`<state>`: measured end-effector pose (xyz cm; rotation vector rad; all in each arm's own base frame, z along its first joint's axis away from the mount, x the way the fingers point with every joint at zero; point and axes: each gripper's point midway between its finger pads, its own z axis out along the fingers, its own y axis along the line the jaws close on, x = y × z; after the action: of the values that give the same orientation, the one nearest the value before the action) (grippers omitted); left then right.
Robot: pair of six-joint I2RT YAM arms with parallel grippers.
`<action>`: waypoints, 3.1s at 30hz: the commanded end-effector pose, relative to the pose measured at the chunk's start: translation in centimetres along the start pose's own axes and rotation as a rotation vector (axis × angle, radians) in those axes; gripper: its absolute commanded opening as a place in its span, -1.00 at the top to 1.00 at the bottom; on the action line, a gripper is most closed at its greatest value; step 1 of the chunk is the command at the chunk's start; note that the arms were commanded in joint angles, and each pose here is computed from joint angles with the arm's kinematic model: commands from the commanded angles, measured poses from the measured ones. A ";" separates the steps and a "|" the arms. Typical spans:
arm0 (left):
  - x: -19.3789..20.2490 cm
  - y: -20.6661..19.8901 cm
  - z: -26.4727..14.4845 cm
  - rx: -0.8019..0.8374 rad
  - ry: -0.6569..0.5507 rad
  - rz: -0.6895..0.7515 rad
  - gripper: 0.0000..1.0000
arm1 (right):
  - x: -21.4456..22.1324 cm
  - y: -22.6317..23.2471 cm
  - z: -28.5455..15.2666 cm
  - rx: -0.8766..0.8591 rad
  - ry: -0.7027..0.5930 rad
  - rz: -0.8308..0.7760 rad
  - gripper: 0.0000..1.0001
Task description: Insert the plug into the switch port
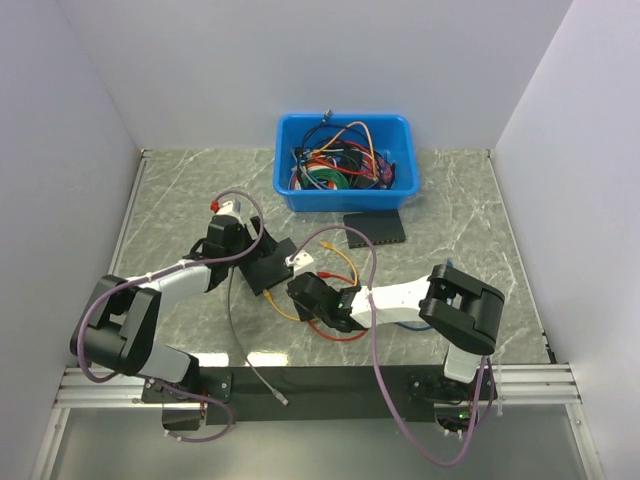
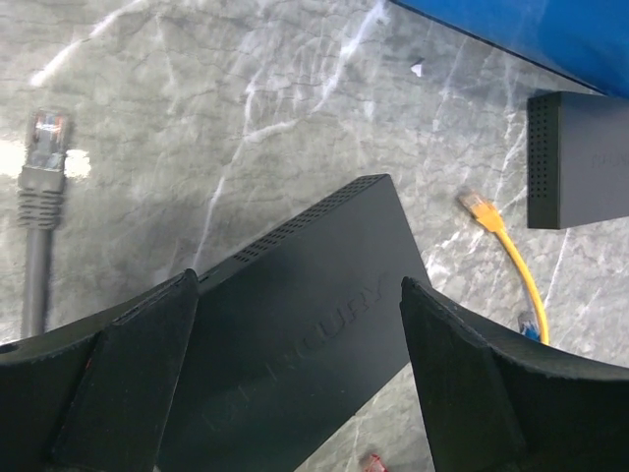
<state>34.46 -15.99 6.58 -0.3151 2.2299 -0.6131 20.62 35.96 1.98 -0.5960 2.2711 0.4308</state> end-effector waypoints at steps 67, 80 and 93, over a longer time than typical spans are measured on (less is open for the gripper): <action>0.4 -2.4 0.3 0.177 0.015 0.106 -0.79 | -4.9 0.8 2.2 0.041 -0.048 -0.060 1.00; 1.5 -1.4 1.9 0.157 0.021 0.022 -0.57 | -5.6 0.3 2.8 0.045 -0.050 -0.046 1.00; 2.3 -0.7 2.5 0.141 0.045 0.034 -0.11 | -6.0 0.6 3.1 0.041 -0.049 -0.044 1.00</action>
<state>35.50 -17.62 4.49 -0.2099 2.1903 -0.7240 24.11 37.88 2.71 -0.6449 2.2621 0.3389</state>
